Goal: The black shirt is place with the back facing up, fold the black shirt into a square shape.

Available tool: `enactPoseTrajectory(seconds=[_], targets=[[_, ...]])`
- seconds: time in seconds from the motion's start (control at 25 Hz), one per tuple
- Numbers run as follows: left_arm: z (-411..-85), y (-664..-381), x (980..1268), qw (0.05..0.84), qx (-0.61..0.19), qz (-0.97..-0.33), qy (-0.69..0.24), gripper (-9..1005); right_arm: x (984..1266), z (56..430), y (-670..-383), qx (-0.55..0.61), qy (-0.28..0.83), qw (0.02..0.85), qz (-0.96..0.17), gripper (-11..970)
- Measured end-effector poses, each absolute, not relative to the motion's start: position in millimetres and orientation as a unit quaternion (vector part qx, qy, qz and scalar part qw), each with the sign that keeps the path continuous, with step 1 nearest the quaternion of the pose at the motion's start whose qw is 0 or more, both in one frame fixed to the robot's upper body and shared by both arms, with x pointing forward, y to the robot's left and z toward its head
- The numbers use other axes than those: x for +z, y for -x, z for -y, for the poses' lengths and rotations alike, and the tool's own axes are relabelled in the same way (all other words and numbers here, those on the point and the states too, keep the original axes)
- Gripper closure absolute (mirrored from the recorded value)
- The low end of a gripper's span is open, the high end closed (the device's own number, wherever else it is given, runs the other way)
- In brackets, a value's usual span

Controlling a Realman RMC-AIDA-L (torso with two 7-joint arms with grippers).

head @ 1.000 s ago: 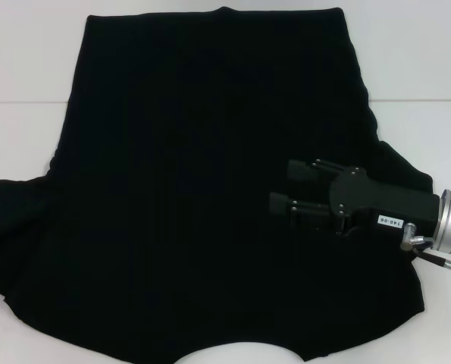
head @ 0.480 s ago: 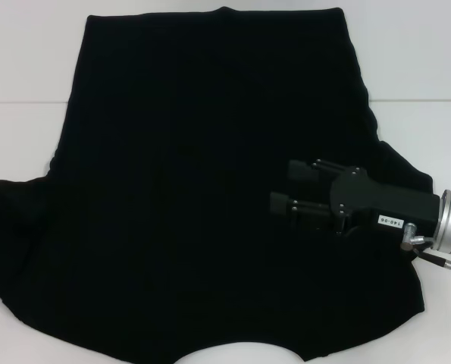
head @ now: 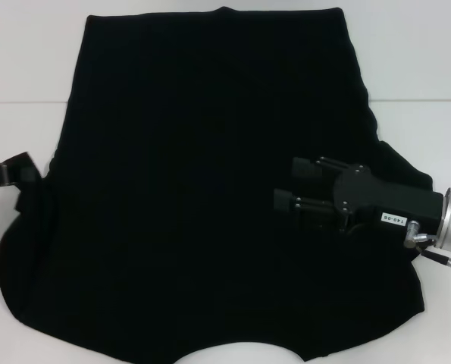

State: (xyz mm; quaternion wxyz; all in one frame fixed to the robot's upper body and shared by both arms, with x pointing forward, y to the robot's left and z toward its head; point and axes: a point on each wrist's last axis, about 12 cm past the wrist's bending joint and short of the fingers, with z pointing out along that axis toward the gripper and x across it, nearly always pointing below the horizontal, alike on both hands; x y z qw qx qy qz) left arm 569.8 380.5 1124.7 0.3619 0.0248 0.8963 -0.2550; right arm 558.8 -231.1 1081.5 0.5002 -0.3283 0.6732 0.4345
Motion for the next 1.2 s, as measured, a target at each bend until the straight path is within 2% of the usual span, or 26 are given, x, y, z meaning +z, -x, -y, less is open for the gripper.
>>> enactPoseTrajectory(seconds=[0.52,1.2], targets=[[-338.2,-574.4,1115.3,0.348,-0.319,-0.877,-0.087,983,1079.9,232.8,-557.1,0.434,0.323,0.501,-0.675,107],[-302.4,-575.1,1101.2,0.323,-0.368,-0.862,-0.129,858,1082.1,236.9,-559.0,0.431,0.321,0.503,-0.677,105]])
